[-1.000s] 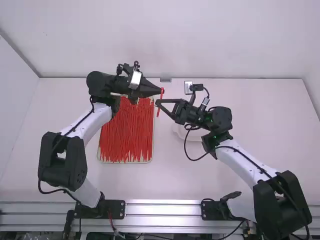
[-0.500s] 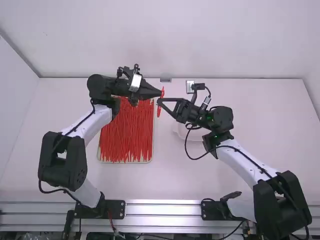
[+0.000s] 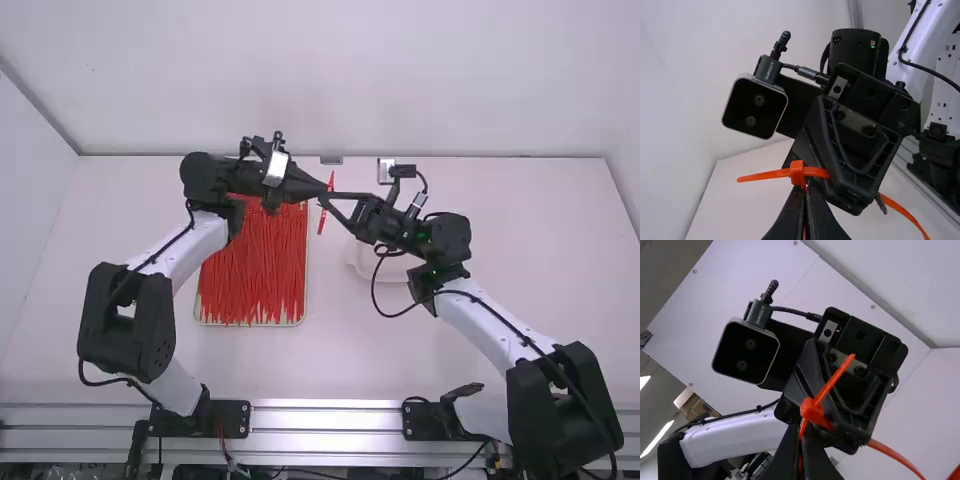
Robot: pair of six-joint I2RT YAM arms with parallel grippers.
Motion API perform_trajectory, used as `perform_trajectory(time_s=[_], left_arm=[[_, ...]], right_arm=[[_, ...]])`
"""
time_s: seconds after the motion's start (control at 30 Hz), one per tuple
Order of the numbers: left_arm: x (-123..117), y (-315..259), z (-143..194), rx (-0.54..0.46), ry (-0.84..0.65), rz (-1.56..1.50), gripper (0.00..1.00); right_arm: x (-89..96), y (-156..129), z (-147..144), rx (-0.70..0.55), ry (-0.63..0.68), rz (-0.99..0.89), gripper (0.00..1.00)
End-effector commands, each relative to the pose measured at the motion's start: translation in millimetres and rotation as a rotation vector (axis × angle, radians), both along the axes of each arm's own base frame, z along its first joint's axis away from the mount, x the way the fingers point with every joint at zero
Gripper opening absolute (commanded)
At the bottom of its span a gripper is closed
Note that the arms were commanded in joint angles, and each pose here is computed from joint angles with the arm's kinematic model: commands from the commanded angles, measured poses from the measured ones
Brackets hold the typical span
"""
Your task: Fasten the cable tie
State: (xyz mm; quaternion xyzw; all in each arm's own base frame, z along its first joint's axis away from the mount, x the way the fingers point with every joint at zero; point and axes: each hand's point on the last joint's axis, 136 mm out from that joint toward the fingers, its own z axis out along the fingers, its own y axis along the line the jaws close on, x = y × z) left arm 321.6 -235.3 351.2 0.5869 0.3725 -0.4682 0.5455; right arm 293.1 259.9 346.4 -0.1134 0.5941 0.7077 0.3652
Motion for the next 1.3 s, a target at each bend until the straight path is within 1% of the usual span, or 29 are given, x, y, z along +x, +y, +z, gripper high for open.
perform_trajectory(time_s=[0.0,0.27,0.37,0.57,0.73,0.97,1.27], left_arm=[[-10.9,-2.7,-14.7,0.033,0.008,-0.052,0.01],[-19.2,-0.6,-14.9,0.030,-0.006,-0.051,0.01],[-26.2,0.8,-10.9,0.026,-0.023,-0.050,0.01],[-27.1,1.0,-11.5,0.027,-0.019,-0.051,0.01],[-32.7,-5.5,-12.6,0.023,-0.041,-0.073,0.01],[-34.6,-7.7,-13.1,0.023,-0.040,-0.081,0.01],[-38.8,-9.8,-26.1,0.022,-0.048,-0.089,0.01]], right_arm=[[12.6,-10.2,15.0,0.034,-0.025,-0.063,0.00],[14.8,-11.6,15.7,0.038,-0.027,-0.076,0.00],[19.1,-17.1,15.5,0.038,-0.026,-0.093,0.00],[19.4,-17.4,15.7,0.039,-0.027,-0.095,0.00],[21.9,-18.8,16.8,0.046,-0.024,-0.111,0.00],[30.6,-30.9,16.5,0.045,-0.021,-0.146,0.00],[35.3,-33.8,18.2,0.058,-0.018,-0.177,0.00]])
